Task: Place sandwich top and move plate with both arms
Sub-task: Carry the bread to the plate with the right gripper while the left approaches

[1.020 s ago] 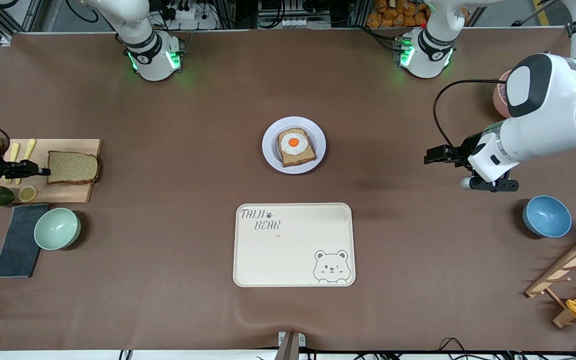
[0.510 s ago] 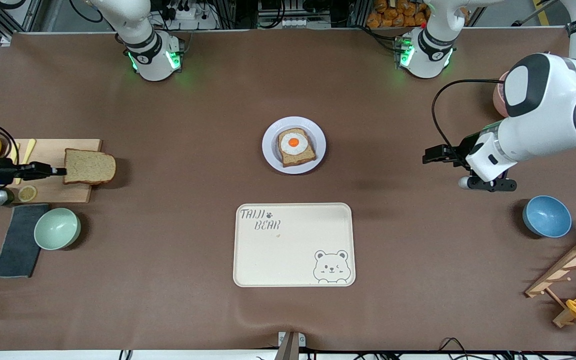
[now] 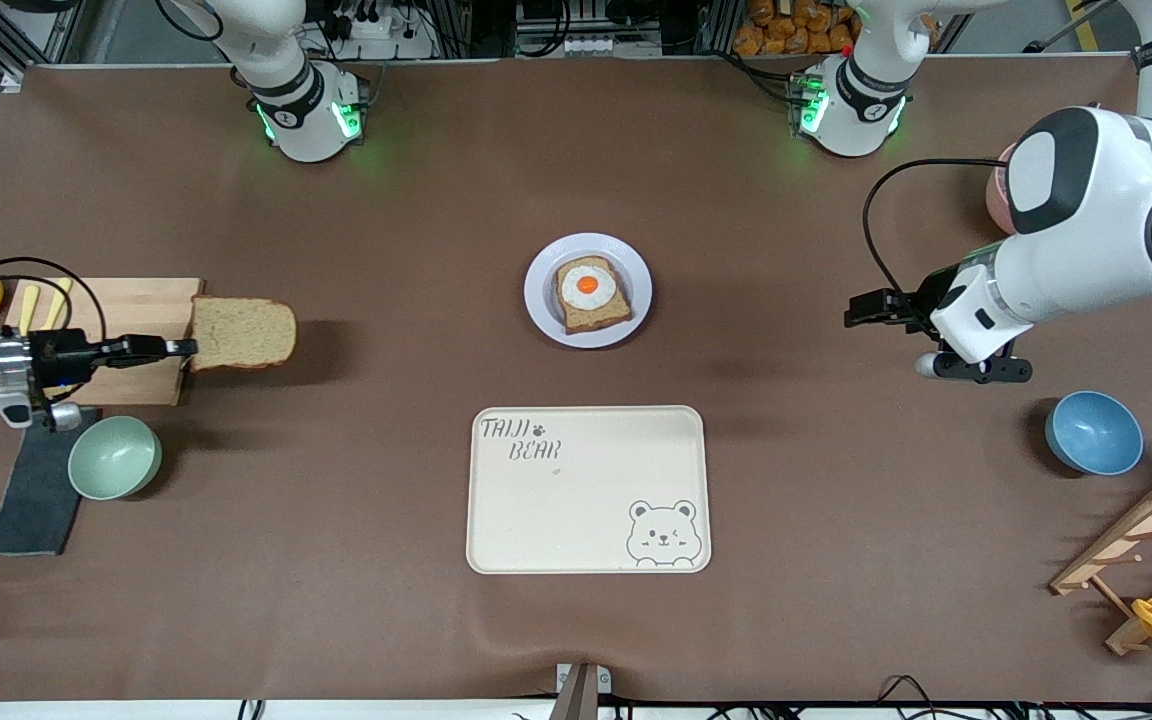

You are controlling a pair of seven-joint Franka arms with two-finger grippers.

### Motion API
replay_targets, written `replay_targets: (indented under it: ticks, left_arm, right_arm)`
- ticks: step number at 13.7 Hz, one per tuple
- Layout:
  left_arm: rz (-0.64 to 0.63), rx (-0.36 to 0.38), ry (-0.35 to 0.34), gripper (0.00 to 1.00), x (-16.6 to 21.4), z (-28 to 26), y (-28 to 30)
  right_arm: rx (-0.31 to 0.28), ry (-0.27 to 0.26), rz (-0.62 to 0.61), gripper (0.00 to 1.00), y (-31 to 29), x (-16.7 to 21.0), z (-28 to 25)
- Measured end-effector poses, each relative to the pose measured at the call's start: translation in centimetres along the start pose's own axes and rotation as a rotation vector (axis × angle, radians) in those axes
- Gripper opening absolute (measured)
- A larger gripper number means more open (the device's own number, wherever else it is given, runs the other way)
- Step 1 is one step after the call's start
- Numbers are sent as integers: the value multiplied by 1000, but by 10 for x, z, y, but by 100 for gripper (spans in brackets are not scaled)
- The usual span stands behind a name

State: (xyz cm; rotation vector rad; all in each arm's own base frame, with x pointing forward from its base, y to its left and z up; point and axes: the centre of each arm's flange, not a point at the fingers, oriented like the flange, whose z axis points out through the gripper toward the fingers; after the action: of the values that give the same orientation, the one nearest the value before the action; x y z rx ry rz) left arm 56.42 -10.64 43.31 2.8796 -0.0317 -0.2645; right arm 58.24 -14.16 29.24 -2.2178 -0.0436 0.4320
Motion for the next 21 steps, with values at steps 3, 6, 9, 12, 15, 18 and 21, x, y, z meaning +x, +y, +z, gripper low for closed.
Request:
replay_targets:
  ticks: [3,6,9,12,15,18,21]
  left_arm:
    - [0,0,0,100,0,0,0]
    - [0,0,-1,100,0,1,0]
    - [0,0,-1,100,0,1,0]
    - [0,0,-1,100,0,1,0]
    - [0,0,-1,100,0,1,0]
    - [0,0,-1,100,0,1,0]
    - [0,0,-2,100,0,1,0]
  right_arm:
    - [72,-17,-9,4,-34,9,49]
    - [109,18,3,4,-56,20,109]
    - [137,59,12,4,-96,23,181]
    - [173,75,27,4,-128,21,240]
    - [191,87,41,4,-151,18,285]
    - [197,86,50,4,-172,12,328]
    - [193,86,72,4,-184,0,368]
